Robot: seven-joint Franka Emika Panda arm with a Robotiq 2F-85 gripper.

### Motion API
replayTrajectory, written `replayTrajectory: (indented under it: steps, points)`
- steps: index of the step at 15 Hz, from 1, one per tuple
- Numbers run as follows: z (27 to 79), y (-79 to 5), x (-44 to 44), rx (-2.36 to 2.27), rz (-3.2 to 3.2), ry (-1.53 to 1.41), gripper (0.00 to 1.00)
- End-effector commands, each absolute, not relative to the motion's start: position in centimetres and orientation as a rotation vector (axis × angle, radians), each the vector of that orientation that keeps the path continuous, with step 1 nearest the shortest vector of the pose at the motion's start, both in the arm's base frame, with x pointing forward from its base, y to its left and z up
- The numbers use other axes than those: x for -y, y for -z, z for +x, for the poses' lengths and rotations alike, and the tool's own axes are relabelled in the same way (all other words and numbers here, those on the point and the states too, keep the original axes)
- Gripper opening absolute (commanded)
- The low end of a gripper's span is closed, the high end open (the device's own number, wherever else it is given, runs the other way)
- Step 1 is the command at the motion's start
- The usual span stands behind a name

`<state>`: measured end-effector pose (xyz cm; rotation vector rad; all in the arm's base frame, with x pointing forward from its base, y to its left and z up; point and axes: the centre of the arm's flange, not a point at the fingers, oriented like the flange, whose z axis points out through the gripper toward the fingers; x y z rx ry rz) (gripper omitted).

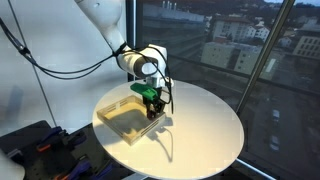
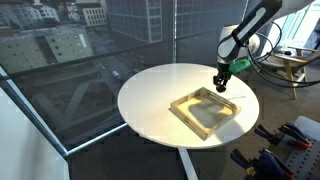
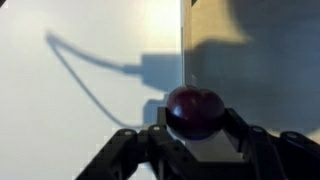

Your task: Remove the plum plush toy from the tray and put it on the table

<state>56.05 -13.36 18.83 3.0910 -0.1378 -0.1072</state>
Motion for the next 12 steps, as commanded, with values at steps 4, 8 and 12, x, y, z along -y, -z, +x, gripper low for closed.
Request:
replayTrajectory:
  steps: [4,8,12]
  points:
    - [56.0,-18.8,13.4,0.138,3.091,0.107,0.59]
    - [56.2,-19.2,13.7,0.153,3.093,0.099,0.34]
    - [56.5,-19.5,14.4,0.172,3.093,0.087,0.34]
